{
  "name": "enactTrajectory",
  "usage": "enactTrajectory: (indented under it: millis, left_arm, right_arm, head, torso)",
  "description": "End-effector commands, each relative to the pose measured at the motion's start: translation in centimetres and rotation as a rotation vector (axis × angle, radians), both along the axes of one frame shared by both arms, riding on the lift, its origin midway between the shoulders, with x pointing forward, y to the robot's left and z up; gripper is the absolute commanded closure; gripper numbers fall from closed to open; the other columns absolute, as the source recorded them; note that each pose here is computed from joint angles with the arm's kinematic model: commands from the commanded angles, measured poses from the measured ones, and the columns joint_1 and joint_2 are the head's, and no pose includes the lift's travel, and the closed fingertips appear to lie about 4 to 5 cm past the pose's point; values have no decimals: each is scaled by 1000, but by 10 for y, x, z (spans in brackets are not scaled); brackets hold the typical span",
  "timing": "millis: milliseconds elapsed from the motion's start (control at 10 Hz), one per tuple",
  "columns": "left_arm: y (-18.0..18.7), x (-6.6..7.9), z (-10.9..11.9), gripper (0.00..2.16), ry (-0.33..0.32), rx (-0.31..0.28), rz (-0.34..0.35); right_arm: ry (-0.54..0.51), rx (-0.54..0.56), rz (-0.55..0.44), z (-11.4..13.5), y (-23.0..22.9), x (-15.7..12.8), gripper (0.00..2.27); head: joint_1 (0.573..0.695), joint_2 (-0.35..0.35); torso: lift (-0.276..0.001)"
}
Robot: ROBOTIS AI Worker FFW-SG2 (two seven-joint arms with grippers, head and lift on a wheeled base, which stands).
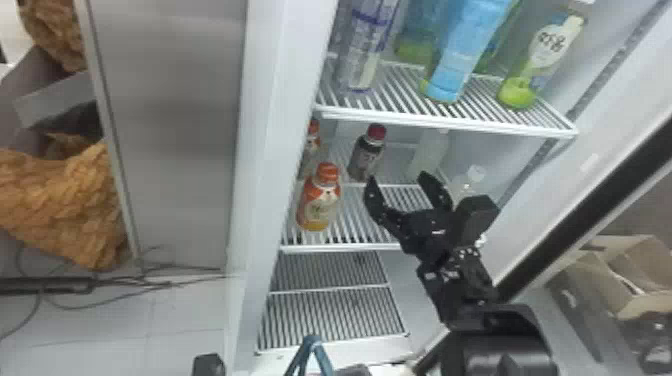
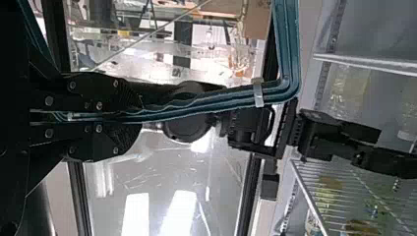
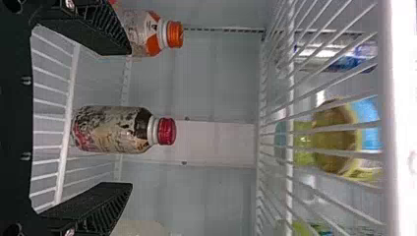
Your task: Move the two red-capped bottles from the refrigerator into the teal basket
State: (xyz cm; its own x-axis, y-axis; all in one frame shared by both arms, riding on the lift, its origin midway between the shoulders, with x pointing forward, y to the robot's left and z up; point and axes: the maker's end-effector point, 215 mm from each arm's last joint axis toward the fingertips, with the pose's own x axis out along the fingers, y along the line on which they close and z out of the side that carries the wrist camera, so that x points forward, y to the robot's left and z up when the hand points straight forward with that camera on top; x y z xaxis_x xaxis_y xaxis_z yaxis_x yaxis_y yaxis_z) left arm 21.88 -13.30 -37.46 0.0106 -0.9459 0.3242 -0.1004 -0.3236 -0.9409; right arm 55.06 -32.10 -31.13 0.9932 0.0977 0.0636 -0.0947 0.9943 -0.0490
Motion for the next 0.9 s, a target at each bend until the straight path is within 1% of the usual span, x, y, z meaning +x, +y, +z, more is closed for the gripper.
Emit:
enactTrajectory:
  millis: [0, 200, 400, 800]
  left_arm:
    - [0, -1, 0, 1085, -1, -1, -2]
    - [-1, -1, 1, 1085, 1, -2, -3]
    - [-2, -3, 0, 1085, 3, -2, -8]
    - [-2, -2, 2, 1085, 3, -7, -7]
  right_arm:
    - [15, 7, 1, -8, 0, 14, 51]
    - [35, 12, 8, -18, 6, 34, 39]
    - [54, 17, -5, -26, 1, 53, 38]
    - [79, 10, 4, -33, 12, 77, 38]
  head:
    - [695, -350]
    - [695, -350]
    - [695, -350]
    - [695, -350]
  torso:
    - [-228]
    - [-228]
    - [-228]
    - [-228]
